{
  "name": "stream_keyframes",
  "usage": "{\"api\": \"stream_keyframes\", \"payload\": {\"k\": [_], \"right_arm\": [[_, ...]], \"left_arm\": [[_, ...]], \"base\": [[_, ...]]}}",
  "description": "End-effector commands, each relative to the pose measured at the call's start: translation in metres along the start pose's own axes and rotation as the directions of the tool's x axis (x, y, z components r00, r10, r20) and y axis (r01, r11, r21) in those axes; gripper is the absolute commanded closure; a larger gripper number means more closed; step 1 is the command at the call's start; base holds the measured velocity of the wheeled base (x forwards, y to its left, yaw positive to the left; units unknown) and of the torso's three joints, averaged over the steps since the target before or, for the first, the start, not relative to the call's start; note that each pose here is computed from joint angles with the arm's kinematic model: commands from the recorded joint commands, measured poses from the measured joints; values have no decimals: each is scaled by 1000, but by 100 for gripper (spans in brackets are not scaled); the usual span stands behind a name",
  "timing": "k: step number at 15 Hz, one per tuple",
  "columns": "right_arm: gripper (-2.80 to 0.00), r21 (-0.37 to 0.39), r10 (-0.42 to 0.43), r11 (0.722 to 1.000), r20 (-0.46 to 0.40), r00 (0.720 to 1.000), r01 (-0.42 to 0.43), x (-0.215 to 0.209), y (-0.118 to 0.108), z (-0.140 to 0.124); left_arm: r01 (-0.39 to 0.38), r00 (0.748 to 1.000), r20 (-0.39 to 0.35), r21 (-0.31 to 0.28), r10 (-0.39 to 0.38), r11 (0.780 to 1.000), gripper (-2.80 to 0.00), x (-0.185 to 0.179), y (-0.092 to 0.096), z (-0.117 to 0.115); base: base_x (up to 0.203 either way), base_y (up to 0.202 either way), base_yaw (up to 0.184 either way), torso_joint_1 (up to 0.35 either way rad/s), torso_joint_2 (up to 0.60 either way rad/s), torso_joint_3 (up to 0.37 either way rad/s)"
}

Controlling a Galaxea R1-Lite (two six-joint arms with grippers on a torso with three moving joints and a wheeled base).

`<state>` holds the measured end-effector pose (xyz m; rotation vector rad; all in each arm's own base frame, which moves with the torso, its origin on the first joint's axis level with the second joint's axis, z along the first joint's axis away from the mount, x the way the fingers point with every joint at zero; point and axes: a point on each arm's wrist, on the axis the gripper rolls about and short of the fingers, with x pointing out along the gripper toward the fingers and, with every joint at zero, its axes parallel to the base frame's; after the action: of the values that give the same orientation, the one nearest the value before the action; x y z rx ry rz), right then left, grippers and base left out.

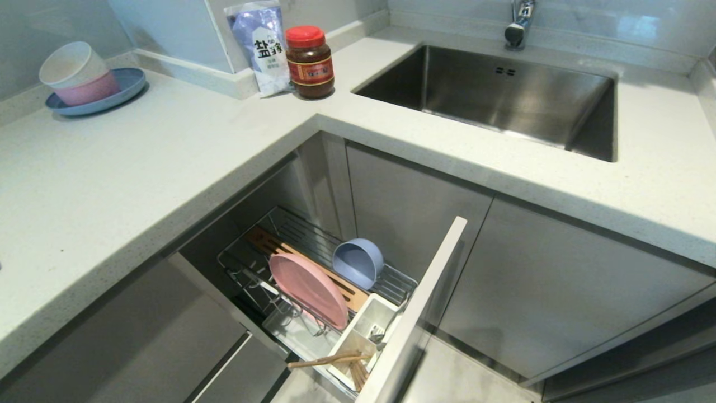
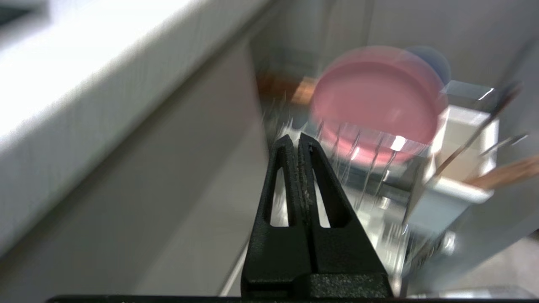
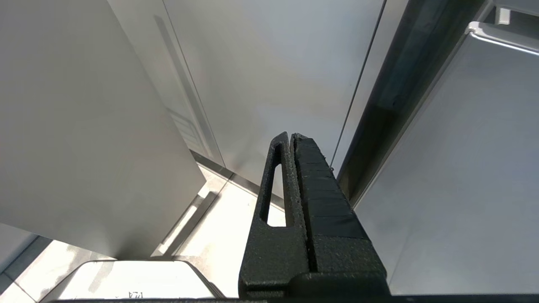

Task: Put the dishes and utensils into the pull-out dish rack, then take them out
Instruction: Take the plate out of the cupboard

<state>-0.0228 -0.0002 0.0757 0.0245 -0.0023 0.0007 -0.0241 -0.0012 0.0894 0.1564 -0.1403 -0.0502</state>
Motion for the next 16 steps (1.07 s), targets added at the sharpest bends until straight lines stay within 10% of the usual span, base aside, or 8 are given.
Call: {"api": "stream_keyframes", "payload": {"k": [1,6,10,16], "right_arm": [[0,0,0,1000,3,1000,0,0,0,0],[0,0,-1,1000,4,1000,1,0,0,0],[0,0,1,1000,4,1000,-1,0,0,0],[0,0,0,1000,4,1000,0,0,0,0]], "left_arm": [[-26,997,-79,-3,26,1000,0,1,-1,-10],[-32,997,-69,-30,29,999,0,1,-1,-9],[-54,995,-88,-215,35,975,0,1,-1,-13],[-77,994,-96,-229,56,970,0,1,-1,-14]], "base": [[0,0,0,0,0,0],[0,0,0,0,0,0],[0,0,0,0,0,0],[0,0,0,0,0,0]]}}
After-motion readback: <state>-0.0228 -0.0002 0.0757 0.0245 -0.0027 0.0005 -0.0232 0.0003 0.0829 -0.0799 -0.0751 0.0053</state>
